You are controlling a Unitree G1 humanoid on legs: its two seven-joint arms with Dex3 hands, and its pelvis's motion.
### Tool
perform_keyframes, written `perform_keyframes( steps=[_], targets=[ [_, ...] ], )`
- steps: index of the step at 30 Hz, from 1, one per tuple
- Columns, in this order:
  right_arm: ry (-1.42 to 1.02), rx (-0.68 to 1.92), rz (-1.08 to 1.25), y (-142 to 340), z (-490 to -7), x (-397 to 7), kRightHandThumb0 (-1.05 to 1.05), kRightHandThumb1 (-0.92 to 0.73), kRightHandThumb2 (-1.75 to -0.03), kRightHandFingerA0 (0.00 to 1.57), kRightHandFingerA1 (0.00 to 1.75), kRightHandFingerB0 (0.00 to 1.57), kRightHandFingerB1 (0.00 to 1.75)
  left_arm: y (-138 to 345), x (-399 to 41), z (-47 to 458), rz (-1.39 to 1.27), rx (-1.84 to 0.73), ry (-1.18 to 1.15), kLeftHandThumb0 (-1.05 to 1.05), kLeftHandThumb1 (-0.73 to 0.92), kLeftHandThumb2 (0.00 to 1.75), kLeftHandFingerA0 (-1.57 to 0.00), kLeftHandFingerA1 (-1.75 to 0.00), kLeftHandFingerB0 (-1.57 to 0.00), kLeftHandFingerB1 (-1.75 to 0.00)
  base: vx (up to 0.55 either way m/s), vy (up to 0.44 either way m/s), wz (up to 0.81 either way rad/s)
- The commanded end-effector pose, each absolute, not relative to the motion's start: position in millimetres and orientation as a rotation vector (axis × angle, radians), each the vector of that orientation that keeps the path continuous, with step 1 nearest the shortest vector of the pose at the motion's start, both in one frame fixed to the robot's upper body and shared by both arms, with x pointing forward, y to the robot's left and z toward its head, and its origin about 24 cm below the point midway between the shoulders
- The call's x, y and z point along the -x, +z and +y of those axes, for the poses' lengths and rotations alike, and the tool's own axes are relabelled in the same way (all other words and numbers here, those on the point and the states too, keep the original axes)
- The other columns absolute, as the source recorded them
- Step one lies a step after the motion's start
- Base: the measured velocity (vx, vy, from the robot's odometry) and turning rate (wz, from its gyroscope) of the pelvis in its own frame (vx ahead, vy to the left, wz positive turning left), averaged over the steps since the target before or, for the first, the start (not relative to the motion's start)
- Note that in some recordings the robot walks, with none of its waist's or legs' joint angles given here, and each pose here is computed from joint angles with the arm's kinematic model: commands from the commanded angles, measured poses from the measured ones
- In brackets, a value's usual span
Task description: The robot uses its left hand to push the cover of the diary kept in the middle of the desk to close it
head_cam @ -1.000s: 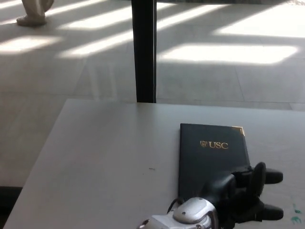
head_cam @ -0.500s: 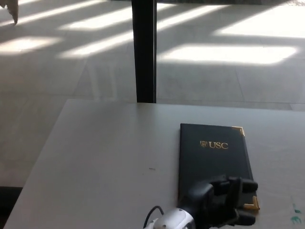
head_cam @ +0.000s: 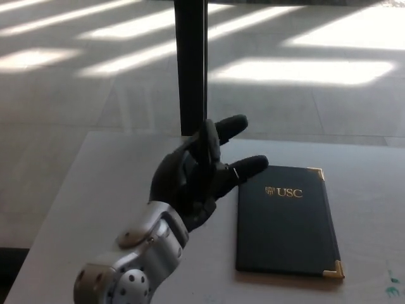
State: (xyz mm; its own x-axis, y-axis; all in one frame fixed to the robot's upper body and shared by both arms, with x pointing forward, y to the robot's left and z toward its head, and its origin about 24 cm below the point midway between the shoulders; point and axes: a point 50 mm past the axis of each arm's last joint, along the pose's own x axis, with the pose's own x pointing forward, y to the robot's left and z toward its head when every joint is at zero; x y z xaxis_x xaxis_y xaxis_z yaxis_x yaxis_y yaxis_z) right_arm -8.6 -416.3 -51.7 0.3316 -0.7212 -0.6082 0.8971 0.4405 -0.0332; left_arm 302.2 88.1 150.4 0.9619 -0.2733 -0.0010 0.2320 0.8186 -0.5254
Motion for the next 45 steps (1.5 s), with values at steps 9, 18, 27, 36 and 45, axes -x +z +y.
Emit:
perform_keyframes(
  steps=[9, 18, 27, 36, 45],
  targets=[
    [-1.108, -0.314, 0.586, -47.8, -421.6, 12.8, -0.92, -0.88, -0.67, 0.68, 0.79, 0.63, 0.59, 88.1, -246.5, 347.1, 0.170, 0.256, 0.676, -0.93, 0.92, 0.78, -0.44, -0.56, -0.29, -0.48, 0.00, 0.000, 0.00],
    [-1.109, -0.334, 0.573, -46.3, -422.4, 12.0, -0.90, -0.87, -0.66, 0.63, 0.76, 0.63, 0.56, 25.8, -160.2, 421.5, 0.356, 0.141, 1.138, -1.05, 0.92, 0.79, -0.34, -0.84, -0.30, -0.72, 0.00, 0.000, 0.00],
    [-1.099, -0.349, 0.571, -48.6, -424.5, 9.8, -0.88, -0.67, -1.10, 0.58, 0.76, 0.60, 0.64, -39.6, -102.0, 411.6, 0.703, 0.010, 1.193, -1.03, 0.92, 0.86, -0.91, -1.03, -0.16, -0.76, 0.00, 0.000, 0.00],
    [-1.085, -0.323, 0.571, -45.6, -420.8, 1.7, -0.89, -0.89, -0.66, 0.63, 0.72, 0.60, 0.54, -62.4, -82.3, 406.2, 0.815, 0.091, 1.163, -1.05, 0.92, 0.82, -1.02, -1.04, -0.72, -1.43, 0.00, 0.000, 0.00],
    [-1.089, -0.346, 0.564, -47.1, -420.9, 5.3, -0.91, -0.89, -0.66, 0.64, 0.77, 0.62, 0.58, -64.0, -97.5, 400.4, 0.760, 0.108, 1.047, -1.05, 0.92, 0.77, -0.39, -0.90, -0.33, -0.80, 0.00, 0.000, 0.00]
  ],
)
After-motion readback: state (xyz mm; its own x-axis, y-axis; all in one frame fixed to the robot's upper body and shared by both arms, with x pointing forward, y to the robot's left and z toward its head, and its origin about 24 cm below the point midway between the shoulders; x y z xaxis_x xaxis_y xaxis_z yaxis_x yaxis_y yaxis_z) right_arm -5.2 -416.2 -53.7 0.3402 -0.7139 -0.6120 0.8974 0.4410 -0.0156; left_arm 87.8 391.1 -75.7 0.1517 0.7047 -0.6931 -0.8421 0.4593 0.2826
